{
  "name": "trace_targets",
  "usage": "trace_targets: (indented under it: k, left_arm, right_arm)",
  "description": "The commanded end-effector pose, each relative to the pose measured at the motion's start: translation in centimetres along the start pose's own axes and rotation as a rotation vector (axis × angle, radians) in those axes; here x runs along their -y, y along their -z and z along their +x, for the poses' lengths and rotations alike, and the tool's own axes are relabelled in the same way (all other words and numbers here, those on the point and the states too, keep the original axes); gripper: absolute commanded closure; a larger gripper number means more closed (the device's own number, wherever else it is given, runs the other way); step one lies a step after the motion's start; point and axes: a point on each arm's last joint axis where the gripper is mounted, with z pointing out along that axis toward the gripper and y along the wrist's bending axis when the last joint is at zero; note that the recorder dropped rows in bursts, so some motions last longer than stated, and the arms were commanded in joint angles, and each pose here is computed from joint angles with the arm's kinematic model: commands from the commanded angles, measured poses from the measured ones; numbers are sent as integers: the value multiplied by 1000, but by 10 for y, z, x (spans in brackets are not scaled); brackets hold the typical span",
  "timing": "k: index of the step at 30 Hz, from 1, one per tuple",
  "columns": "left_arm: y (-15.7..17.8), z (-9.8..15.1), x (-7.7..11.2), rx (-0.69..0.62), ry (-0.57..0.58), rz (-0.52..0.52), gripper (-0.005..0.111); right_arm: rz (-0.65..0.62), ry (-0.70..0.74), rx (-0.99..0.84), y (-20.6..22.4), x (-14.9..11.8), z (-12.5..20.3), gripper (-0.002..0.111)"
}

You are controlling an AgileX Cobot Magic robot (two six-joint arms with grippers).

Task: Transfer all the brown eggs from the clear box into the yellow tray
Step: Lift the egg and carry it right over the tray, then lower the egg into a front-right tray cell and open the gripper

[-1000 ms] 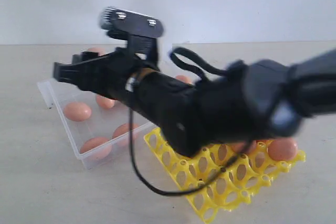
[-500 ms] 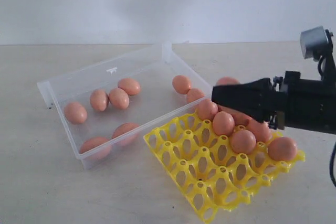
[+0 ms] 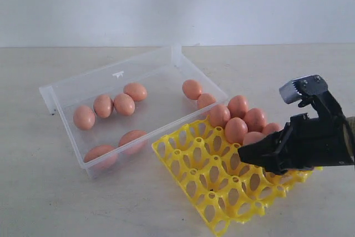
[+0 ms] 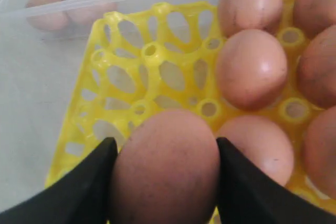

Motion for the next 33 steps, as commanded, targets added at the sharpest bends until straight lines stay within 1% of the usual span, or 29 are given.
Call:
trace_targets:
  k: [1,4,6,8,12,16,19,22,29,33]
  left_arm:
    - [0,-1,0,11,7,0,111]
    - [0,-1,0,11,7,0,111]
    - [0,-1,0,11,7,0,111]
    - [0,-1,0,11,7,0,111]
    - [0,-1,0,11,7,0,111]
    - [0,-1,0,11,7,0,111]
    - [0,-1,0,11,7,0,111]
    - [0,-1,0,11,7,0,111]
    - [0,-1,0,11,7,0,111]
    - [0,-1,0,11,7,0,111]
  right_arm:
    - [123,24,116,21,-9,-3,109]
    - [235,66,141,38,-14,7,109]
    - [252,103,139,44,-19,12,109]
    - [241,131,125,44,-20,13,109]
    - [235,94,79,35,-14,19,109]
    - [188,78,34,23,-9,26,109]
    - [184,45,-6,15,-3,32,109]
    - [181,42,-30,8,2,34,109]
    - [182,50,-33,6,5,32,109]
    - [202,35,-5,6,6,30,109]
